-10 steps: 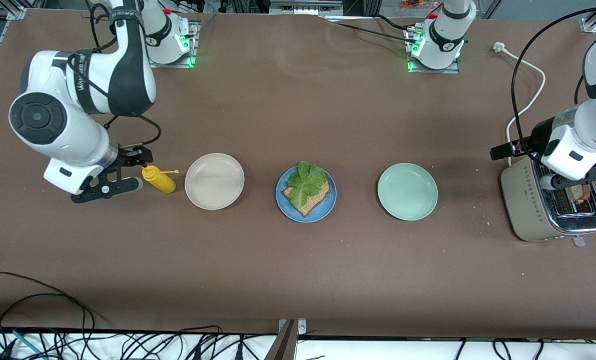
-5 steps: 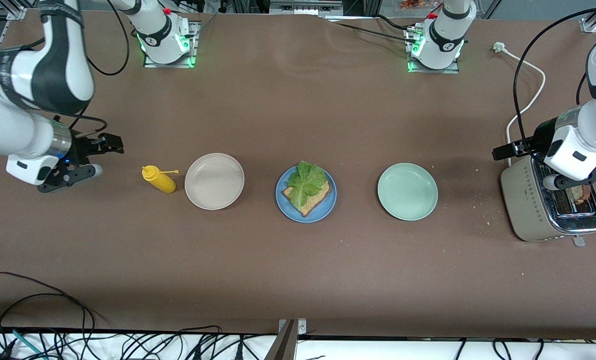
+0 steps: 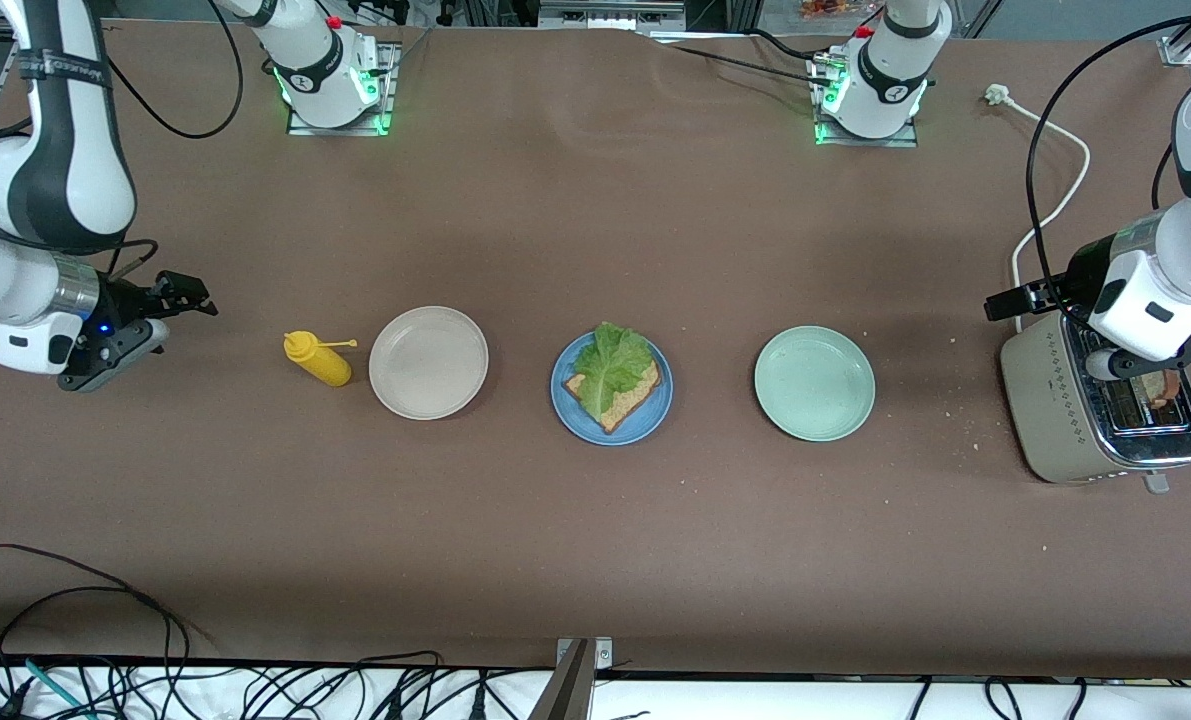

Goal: Make sandwich in blue plate with both arms
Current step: 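Lower the right gripper beside the yellow mustard bottle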

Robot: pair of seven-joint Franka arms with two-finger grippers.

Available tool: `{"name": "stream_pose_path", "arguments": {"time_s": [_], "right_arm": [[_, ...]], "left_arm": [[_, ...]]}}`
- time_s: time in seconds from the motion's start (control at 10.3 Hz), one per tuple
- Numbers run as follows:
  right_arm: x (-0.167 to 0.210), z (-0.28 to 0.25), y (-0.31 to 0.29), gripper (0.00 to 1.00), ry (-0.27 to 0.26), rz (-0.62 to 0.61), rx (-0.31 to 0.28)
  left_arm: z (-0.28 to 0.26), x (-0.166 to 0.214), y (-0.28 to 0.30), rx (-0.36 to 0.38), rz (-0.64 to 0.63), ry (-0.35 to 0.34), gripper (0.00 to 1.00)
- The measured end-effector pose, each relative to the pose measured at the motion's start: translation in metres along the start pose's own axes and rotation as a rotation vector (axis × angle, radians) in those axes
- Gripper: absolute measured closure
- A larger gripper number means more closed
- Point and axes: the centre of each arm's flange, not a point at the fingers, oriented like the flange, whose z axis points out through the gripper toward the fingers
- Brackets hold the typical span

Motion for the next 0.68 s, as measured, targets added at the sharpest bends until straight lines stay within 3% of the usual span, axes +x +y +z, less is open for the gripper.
{"name": "stream_pose_path", "arguments": {"time_s": [0.39,0.68], "right_arm": [[-0.041,0.038,0.043,0.0,0.184,-0.292,0.135],[-0.061,0.093,0.076,0.0,0.389,-0.48,0.197]], "left_arm": [[0.0,0.001,-0.003,-0.001,0.007,0.0,0.0],[0.0,0.001,-0.004,-0.001,0.01,-0.002,0.0]]}}
